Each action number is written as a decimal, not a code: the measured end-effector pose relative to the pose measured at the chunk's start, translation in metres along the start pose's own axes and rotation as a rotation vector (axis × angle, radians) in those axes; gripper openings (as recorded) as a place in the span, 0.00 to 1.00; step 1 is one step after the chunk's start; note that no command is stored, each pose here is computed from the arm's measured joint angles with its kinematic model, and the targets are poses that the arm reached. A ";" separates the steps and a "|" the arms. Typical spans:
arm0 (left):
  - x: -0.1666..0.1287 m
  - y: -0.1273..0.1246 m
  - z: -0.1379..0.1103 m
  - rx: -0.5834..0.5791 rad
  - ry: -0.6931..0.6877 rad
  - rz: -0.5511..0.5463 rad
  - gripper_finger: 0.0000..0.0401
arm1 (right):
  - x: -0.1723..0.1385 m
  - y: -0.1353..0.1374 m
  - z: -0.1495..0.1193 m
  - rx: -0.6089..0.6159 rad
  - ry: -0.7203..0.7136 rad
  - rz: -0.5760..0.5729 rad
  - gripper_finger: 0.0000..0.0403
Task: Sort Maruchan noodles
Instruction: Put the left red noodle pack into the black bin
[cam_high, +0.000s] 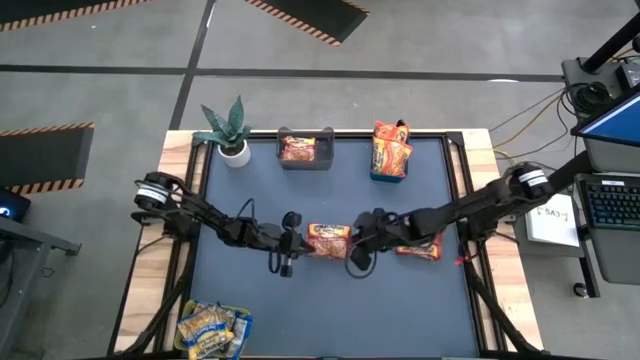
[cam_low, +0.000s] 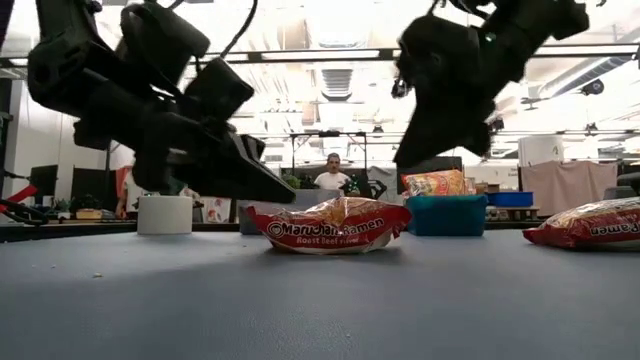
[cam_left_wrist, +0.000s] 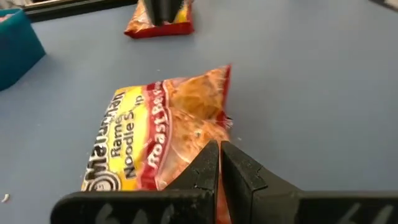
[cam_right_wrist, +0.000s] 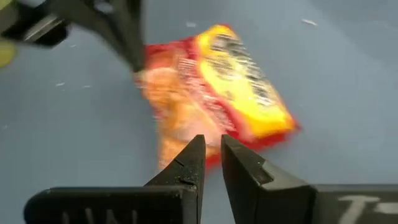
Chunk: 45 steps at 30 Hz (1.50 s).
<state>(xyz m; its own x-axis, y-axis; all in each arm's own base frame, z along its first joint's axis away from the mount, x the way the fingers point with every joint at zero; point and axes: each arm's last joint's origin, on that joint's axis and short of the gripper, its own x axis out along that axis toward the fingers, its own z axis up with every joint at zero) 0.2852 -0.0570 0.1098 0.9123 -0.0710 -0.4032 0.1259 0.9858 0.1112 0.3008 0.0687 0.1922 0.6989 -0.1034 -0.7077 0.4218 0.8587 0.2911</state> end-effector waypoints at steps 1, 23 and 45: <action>0.003 0.000 0.000 0.000 0.001 0.010 0.00 | -0.003 -0.006 -0.001 0.027 0.005 -0.010 0.11; 0.015 -0.001 -0.022 -0.011 0.122 0.036 0.00 | 0.024 -0.054 -0.018 0.418 -0.071 0.090 0.66; 0.019 0.000 -0.024 -0.016 0.094 0.055 0.00 | 0.084 -0.052 -0.022 0.356 -0.165 0.236 0.57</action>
<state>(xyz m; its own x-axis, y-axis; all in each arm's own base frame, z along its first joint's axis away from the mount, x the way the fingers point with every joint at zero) 0.2930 -0.0549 0.0805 0.8768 -0.0031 -0.4809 0.0699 0.9902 0.1211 0.3250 0.0266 0.1039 0.8704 -0.0292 -0.4915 0.3918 0.6456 0.6555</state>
